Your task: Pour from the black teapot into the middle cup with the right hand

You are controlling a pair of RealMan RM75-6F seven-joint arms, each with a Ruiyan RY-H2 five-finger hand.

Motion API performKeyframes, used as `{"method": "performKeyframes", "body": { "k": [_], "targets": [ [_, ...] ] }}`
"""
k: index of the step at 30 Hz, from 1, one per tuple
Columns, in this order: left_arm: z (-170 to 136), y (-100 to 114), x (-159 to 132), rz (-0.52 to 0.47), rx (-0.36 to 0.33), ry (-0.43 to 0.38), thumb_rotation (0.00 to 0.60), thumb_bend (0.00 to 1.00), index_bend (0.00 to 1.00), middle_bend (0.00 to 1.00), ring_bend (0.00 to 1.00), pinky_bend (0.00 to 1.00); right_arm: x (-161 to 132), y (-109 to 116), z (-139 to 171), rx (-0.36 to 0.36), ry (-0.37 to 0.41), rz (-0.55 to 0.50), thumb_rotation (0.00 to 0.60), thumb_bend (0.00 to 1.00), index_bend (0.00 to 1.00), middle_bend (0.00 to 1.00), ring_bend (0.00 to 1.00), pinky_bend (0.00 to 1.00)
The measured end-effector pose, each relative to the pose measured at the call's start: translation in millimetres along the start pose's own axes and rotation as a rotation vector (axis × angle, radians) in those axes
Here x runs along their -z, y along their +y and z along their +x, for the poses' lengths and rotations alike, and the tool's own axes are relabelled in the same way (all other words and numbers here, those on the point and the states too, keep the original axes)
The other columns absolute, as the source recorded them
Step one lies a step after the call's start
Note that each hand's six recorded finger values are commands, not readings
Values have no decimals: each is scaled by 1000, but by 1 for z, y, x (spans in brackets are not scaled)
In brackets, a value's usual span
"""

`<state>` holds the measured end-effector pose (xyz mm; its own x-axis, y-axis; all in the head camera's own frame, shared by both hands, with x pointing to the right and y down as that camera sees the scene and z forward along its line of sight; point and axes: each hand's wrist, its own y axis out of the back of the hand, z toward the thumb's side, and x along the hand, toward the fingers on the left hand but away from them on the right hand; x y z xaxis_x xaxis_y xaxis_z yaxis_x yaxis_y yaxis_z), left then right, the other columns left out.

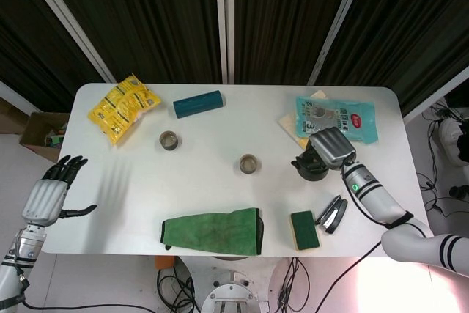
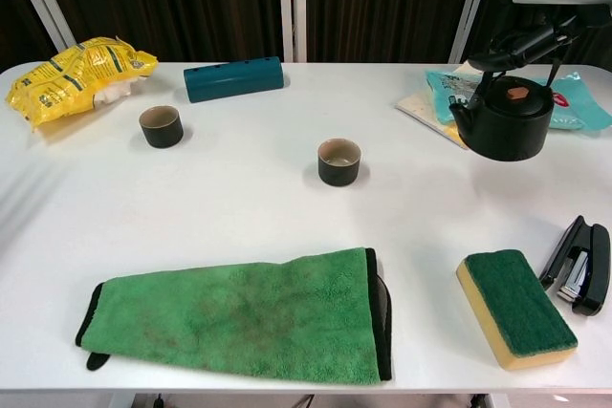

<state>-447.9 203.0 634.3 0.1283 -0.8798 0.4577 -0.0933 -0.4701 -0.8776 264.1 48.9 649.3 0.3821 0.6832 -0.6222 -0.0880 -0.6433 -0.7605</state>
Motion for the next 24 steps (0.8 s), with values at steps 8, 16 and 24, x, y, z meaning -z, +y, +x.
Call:
{"method": "performKeyframes", "body": {
  "k": [8,16,24],
  "targets": [
    [1,1,-3,3,-1,-5,441,65,116,90,30,184,1,3,4,3,4,-8,305,440,1000,1000,879,693],
    [1,1,-4,5,1,-7,438,66,117,90,30,184,3,3,5,0,6,-9,373,449,1000,1000,879,692],
    [2,0,-4,4,2,-7,440,65,117,90,30,184,3,5,5,6,11,-6,500,473,1000,1000,879,692]
  ]
}}
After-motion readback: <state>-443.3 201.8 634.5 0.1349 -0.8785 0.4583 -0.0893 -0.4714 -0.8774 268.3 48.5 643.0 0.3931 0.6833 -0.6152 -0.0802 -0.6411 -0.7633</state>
